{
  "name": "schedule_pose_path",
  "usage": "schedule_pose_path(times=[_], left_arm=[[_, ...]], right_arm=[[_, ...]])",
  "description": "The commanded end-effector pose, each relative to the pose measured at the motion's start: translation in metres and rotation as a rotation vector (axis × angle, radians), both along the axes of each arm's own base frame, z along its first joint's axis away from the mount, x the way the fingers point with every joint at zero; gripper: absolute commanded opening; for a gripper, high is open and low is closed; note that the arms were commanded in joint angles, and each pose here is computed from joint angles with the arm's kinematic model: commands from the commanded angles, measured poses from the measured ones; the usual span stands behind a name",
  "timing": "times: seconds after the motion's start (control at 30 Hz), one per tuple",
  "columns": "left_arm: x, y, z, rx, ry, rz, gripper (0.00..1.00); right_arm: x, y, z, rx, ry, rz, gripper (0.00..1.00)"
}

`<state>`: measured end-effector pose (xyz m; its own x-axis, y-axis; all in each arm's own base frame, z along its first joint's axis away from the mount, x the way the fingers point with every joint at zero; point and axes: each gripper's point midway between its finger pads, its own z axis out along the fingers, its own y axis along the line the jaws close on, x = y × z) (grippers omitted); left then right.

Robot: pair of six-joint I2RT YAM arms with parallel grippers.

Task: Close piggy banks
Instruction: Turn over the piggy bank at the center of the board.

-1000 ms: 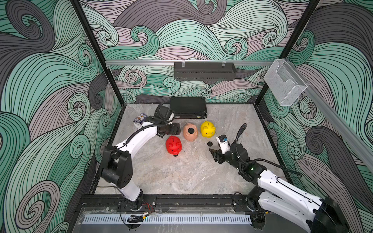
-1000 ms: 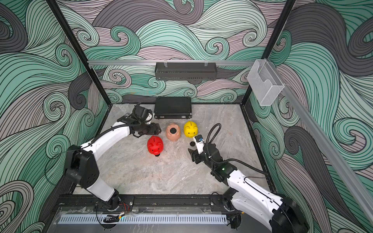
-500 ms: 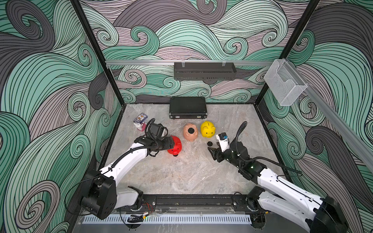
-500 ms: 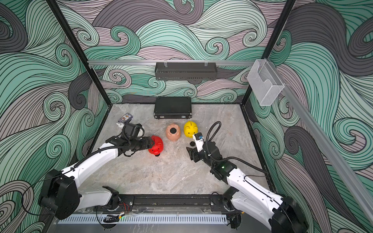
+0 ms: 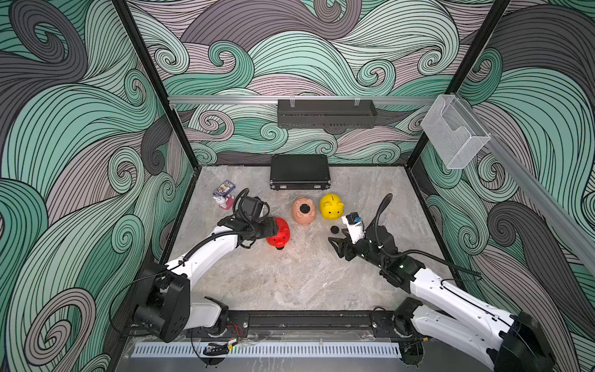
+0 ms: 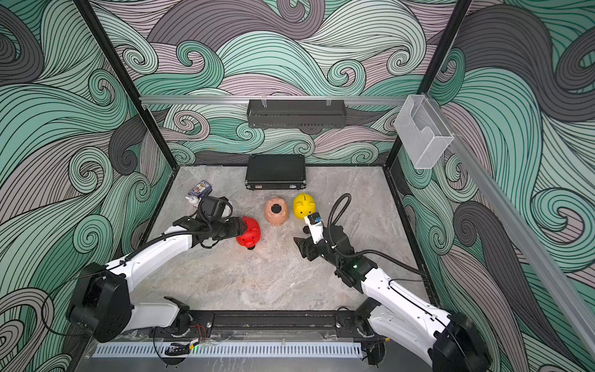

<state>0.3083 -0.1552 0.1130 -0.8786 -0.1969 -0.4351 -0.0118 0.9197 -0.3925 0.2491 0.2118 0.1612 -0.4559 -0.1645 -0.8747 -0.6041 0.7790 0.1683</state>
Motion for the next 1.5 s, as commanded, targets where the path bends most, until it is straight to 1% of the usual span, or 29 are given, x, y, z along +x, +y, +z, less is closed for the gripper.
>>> schedule_pose_path(times=[0.0, 0.47, 0.53, 0.67, 0.8, 0.9, 1.13, 1.47], left_arm=[[0.003, -0.001, -0.003, -0.01, 0.007, 0.004, 0.64], [-0.003, 0.001, -0.019, 0.007, 0.063, 0.004, 0.51], [-0.006, 0.001, -0.02, 0.006, 0.071, 0.005, 0.52], [-0.008, 0.001, -0.016, -0.003, 0.07, 0.004, 0.56], [-0.01, 0.002, -0.014, 0.0, 0.078, 0.009, 0.56], [-0.012, 0.0, -0.013, -0.021, 0.082, 0.008, 0.56], [-0.017, 0.0, -0.016, -0.029, 0.095, 0.004, 0.54], [-0.017, 0.002, -0.019, -0.009, 0.102, 0.009, 0.41]], right_arm=[[0.003, 0.003, 0.012, 0.015, -0.025, 0.013, 0.7], [0.004, 0.003, 0.007, 0.0, -0.02, 0.01, 0.7], [0.004, 0.002, 0.008, 0.0, -0.022, 0.009, 0.7], [0.004, 0.002, 0.007, -0.002, -0.023, 0.007, 0.7], [0.003, 0.001, 0.006, -0.005, -0.02, 0.006, 0.7], [0.004, 0.001, 0.006, -0.006, -0.02, 0.005, 0.7], [0.004, 0.002, 0.005, -0.004, -0.016, 0.006, 0.7], [0.005, 0.003, 0.005, -0.007, -0.015, 0.007, 0.7]])
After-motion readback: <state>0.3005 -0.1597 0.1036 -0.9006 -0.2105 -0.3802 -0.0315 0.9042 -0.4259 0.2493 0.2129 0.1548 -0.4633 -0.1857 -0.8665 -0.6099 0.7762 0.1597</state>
